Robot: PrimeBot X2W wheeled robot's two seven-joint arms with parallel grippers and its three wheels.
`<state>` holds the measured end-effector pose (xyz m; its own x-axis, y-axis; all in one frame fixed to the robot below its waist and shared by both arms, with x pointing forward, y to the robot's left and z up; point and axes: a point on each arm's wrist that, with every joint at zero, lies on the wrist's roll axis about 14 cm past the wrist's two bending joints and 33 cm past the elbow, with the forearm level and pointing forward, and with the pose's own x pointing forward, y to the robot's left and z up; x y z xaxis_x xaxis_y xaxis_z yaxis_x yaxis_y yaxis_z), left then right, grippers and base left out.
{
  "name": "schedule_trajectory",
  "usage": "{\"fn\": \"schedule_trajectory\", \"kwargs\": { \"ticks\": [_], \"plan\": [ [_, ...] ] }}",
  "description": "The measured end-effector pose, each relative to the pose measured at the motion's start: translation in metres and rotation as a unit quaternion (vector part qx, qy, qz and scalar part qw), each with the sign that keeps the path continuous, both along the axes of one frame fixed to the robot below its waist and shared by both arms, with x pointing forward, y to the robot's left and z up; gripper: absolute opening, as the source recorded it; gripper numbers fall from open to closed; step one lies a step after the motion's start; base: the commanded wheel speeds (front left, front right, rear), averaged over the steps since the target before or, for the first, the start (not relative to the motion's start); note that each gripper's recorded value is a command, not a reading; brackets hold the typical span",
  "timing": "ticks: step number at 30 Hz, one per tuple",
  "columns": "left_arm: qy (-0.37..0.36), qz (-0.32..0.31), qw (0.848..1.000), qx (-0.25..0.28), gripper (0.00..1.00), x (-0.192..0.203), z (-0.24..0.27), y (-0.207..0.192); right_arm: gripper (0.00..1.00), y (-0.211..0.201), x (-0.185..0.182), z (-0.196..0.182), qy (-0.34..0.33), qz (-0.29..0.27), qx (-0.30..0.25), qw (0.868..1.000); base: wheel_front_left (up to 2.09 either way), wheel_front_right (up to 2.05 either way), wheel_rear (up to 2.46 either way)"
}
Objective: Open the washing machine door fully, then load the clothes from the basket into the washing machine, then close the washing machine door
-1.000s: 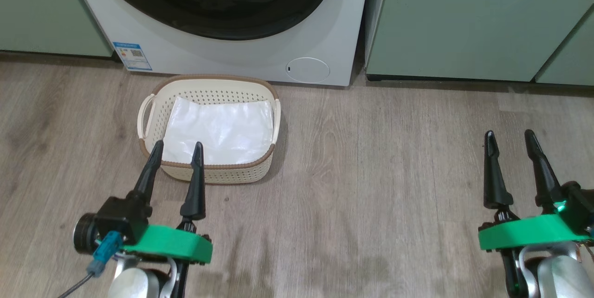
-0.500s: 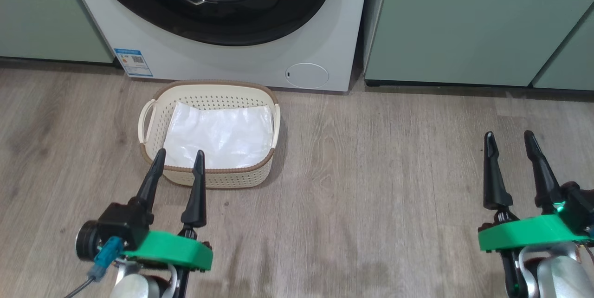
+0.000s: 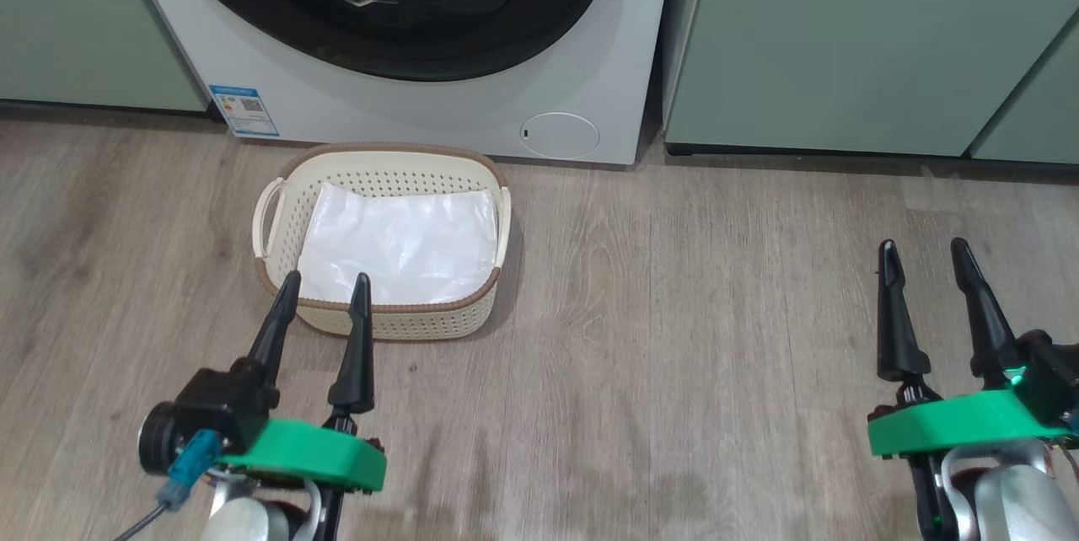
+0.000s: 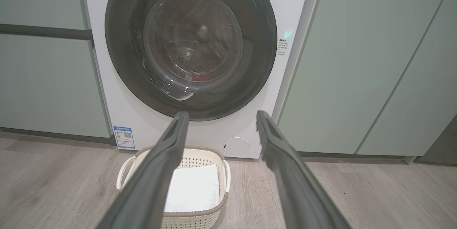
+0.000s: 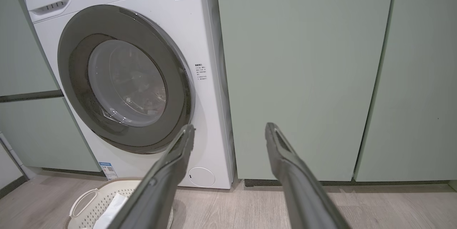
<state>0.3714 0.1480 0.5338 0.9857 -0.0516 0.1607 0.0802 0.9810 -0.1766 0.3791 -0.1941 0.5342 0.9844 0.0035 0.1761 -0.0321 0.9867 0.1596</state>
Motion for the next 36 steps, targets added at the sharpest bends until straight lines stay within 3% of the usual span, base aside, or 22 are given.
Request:
{"fn": "schedule_trajectory", "kwargs": {
  "ticks": [10,11,17,36],
  "plan": [
    [0.0,0.001,1.0,-0.004,1.0,0.0,0.0,0.001,1.0,0.002,0.001,-0.002,0.003,0.003,0.0,1.0,0.0,0.0,0.0],
    [0.0,0.002,1.0,-0.007,0.0,0.0,0.0,0.002,0.0,0.002,0.001,-0.002,0.003,0.003,0.0,1.0,0.0,0.0,0.0],
    [0.085,0.004,0.996,-0.007,0.0,-0.017,-0.052,0.002,0.0,0.002,-0.015,-0.053,0.084,0.002,0.009,0.996,0.0,0.0,0.0],
    [0.119,0.011,0.986,-0.115,0.0,-0.019,-0.063,0.007,0.0,-0.004,-0.018,-0.06,0.102,-0.012,0.115,0.988,0.0,0.0,0.0]
  ]
}}
